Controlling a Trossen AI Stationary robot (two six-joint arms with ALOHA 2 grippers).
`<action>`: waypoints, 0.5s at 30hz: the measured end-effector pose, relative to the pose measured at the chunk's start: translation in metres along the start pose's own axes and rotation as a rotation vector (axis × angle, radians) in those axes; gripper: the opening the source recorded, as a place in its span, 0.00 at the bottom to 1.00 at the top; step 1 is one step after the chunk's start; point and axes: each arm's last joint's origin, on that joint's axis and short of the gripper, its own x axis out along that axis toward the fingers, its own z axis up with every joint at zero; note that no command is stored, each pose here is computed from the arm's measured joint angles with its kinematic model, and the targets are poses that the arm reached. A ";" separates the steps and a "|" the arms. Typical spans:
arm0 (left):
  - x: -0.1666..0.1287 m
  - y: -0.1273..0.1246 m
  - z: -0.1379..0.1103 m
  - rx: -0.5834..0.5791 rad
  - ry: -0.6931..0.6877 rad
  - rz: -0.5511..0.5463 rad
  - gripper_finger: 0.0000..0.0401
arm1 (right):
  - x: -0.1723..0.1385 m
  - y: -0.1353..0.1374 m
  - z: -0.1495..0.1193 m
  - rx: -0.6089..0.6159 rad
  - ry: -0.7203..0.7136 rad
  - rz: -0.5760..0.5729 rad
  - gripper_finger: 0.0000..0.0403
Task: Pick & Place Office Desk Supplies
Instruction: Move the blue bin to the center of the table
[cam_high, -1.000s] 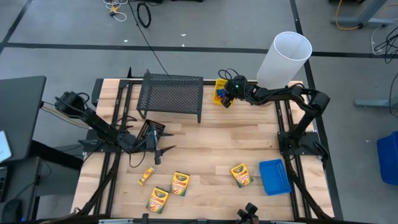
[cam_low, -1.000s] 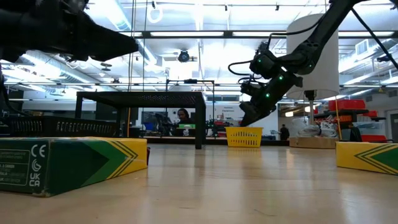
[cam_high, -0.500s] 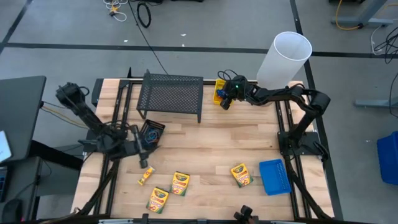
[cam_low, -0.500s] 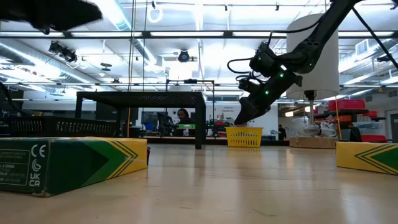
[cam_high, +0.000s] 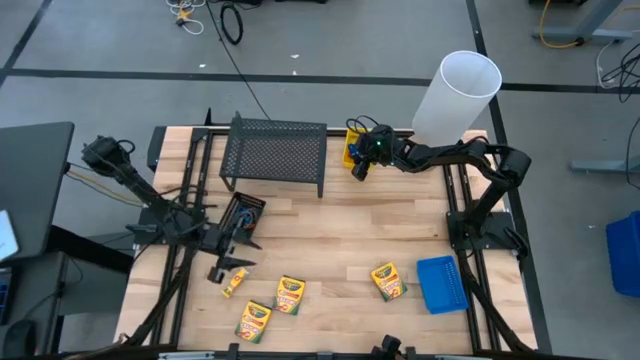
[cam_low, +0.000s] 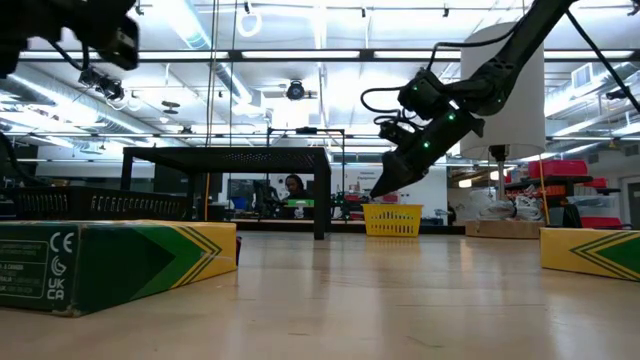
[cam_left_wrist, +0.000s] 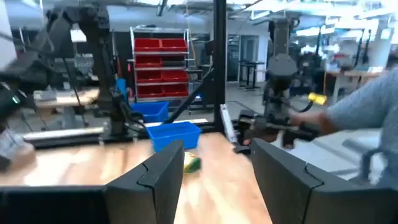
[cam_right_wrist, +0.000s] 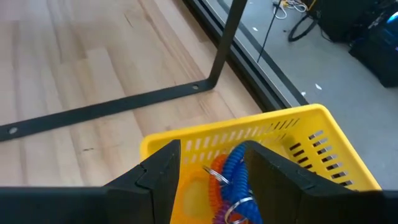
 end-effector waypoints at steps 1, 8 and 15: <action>0.002 0.004 -0.001 0.023 0.003 0.012 0.48 | 0.000 0.000 0.000 0.000 -0.001 0.004 0.47; 0.000 0.039 0.001 0.135 0.068 0.149 0.48 | -0.002 0.000 -0.001 -0.016 0.024 0.013 0.47; -0.006 0.067 0.003 0.025 0.079 0.020 0.48 | -0.007 0.000 -0.001 -0.019 0.050 0.020 0.47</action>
